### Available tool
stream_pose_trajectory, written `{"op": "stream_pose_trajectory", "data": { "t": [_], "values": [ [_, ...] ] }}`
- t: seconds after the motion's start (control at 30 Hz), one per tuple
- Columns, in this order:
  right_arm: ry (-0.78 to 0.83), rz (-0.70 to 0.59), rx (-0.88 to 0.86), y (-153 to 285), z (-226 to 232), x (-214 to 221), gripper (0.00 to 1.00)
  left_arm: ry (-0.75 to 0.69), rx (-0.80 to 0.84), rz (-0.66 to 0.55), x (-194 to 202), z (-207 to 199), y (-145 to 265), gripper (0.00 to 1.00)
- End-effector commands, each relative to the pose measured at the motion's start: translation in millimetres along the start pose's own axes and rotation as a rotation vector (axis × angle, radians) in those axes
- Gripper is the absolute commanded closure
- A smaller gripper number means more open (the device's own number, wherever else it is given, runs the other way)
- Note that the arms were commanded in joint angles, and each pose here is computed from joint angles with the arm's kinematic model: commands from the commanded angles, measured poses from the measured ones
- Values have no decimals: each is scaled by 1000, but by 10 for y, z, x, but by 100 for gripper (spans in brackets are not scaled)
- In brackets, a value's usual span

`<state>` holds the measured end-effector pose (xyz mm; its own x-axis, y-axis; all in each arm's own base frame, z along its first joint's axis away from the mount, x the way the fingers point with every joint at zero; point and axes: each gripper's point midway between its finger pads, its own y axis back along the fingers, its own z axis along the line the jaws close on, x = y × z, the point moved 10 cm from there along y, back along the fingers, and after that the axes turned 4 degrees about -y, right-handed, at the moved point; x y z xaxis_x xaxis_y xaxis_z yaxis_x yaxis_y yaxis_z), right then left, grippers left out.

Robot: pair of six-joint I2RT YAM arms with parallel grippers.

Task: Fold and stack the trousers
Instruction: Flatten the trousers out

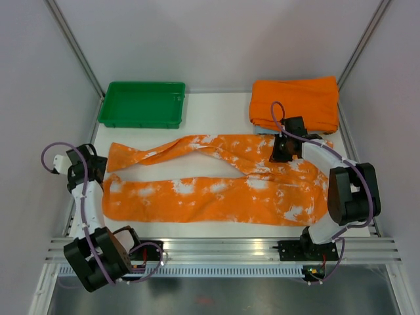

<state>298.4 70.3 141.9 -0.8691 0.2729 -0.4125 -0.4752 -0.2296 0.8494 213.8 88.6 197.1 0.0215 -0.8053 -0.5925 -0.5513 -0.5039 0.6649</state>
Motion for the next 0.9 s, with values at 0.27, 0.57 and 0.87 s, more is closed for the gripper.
{"op": "stream_pose_trajectory", "data": {
  "t": [0.27, 0.57, 0.87],
  "values": [
    [21, 4, 32, -33, 90, -96, 89, 83, -227, 110, 315, 378, -522, 82],
    [31, 6, 65, -56, 111, -107, 89, 138, -398, 122, 517, 616, -792, 98],
    [13, 16, 83, -177, 110, -78, 89, 301, -749, 35, 335, 1123, -726, 98]
  ]
}}
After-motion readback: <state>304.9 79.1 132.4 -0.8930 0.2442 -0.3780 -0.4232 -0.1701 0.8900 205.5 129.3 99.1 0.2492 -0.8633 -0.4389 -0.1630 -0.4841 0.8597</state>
